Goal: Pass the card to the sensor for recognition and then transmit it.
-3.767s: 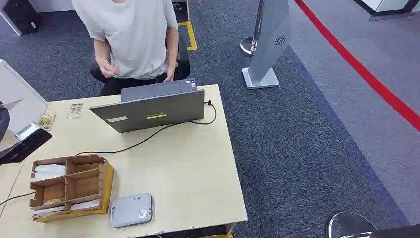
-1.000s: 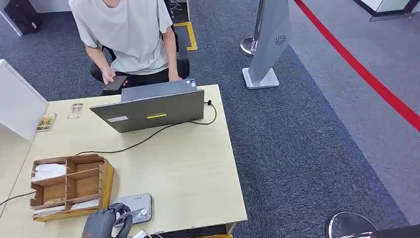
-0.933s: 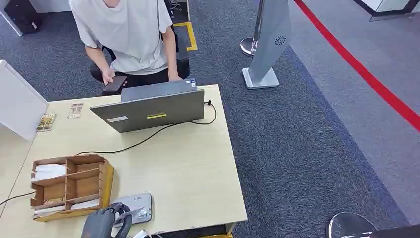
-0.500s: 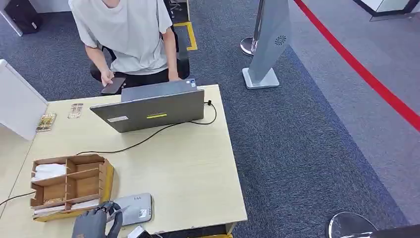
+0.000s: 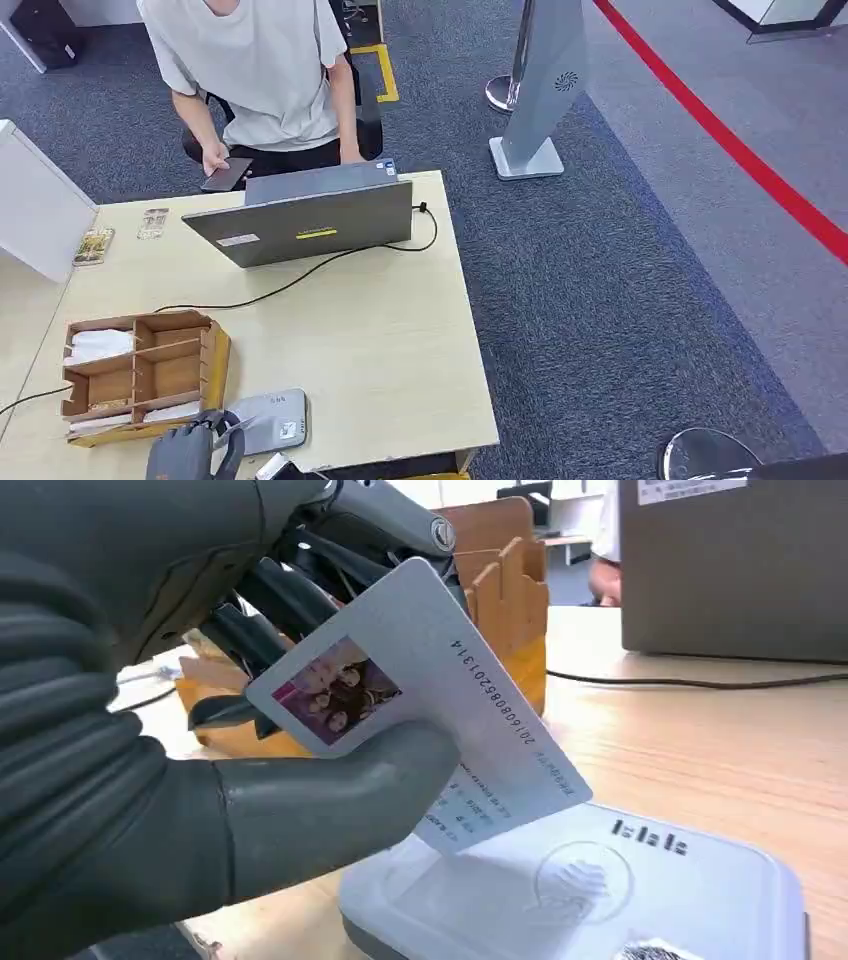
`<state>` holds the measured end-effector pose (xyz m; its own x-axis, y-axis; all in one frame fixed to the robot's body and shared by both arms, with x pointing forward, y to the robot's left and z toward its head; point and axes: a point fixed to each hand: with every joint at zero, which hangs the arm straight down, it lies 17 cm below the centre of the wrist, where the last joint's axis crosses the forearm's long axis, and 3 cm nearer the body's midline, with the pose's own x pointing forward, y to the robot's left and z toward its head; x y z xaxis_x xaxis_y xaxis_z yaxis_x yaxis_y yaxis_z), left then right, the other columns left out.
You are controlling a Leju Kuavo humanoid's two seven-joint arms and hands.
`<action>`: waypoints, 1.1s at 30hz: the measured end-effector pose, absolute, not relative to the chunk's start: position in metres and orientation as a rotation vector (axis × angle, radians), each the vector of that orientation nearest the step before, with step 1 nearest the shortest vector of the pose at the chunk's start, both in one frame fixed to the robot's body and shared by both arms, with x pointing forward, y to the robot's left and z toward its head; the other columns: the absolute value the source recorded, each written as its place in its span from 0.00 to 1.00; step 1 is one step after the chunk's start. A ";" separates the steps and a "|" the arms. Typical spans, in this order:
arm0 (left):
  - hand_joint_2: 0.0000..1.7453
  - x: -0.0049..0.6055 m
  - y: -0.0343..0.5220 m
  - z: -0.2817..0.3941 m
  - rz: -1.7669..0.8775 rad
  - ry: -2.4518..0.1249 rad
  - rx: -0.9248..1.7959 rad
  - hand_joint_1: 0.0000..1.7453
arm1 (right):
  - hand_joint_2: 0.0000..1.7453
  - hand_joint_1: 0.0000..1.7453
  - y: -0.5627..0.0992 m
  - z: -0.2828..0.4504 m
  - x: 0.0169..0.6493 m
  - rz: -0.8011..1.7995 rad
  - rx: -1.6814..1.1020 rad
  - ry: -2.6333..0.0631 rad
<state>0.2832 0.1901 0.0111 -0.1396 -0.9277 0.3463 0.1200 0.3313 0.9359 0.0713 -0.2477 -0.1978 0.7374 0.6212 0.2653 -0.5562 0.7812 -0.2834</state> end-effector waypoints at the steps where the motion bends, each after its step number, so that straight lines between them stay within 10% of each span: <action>1: 1.00 0.284 0.190 0.010 -1.103 -1.395 0.800 1.00 | 0.00 0.00 -0.248 -0.198 0.072 0.651 -0.191 -0.360; 19: 1.00 0.314 0.164 0.157 -0.988 -1.920 0.988 1.00 | 0.00 0.00 -0.250 -0.202 0.065 0.691 -0.178 -0.380; 33: 1.00 0.448 0.297 0.321 -0.820 -1.936 1.599 1.00 | 0.00 0.00 -0.246 -0.203 0.079 0.768 -0.141 -0.450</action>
